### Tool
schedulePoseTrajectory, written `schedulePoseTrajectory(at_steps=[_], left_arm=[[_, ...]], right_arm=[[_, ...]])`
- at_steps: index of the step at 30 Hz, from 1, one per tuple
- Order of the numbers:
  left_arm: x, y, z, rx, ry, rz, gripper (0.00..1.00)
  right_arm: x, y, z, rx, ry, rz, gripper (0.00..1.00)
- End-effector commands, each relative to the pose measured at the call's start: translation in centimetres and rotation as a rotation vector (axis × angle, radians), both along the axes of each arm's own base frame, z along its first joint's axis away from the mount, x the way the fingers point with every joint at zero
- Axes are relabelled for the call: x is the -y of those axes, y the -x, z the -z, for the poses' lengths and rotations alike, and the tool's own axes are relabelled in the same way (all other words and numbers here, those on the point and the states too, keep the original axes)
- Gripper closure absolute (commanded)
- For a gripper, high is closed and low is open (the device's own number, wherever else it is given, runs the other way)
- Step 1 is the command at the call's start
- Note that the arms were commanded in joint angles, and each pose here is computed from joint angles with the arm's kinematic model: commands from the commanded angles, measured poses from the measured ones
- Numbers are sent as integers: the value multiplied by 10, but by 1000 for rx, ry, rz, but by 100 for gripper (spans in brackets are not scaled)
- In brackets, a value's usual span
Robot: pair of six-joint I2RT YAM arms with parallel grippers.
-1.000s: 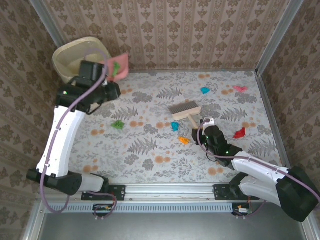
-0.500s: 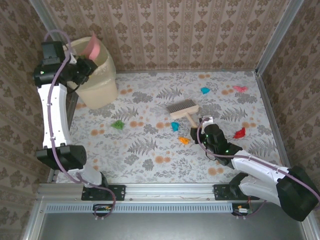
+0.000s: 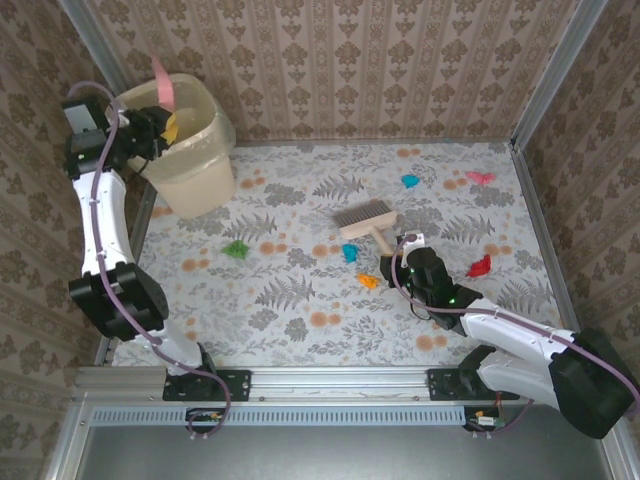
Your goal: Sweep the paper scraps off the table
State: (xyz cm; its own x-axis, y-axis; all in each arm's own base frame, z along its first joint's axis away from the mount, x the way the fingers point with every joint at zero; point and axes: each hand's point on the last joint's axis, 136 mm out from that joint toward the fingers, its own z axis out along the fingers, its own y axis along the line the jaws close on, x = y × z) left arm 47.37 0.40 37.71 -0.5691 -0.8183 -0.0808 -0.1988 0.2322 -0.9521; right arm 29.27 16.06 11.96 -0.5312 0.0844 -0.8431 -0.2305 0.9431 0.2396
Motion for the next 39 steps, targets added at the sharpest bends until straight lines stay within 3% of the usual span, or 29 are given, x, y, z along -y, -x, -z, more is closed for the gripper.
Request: schedulePoseTrajectory(at_steps=[1,17,24,39], left_arm=[[-2,-9,-34,129,105,18,100],[-3,-17,-45,220,260,15,100],[6,-5,-59,245,225,36,100],[96,88,-106,361,-31,220,100]], right_arm=[[-8,-9,-20,51,-20,-20,100],[-9,-9,-19,46,-14,-28,100],[-9,-9,-19,47,-12,-31,100],[-8,-9,-21,54,-16,-25,100]])
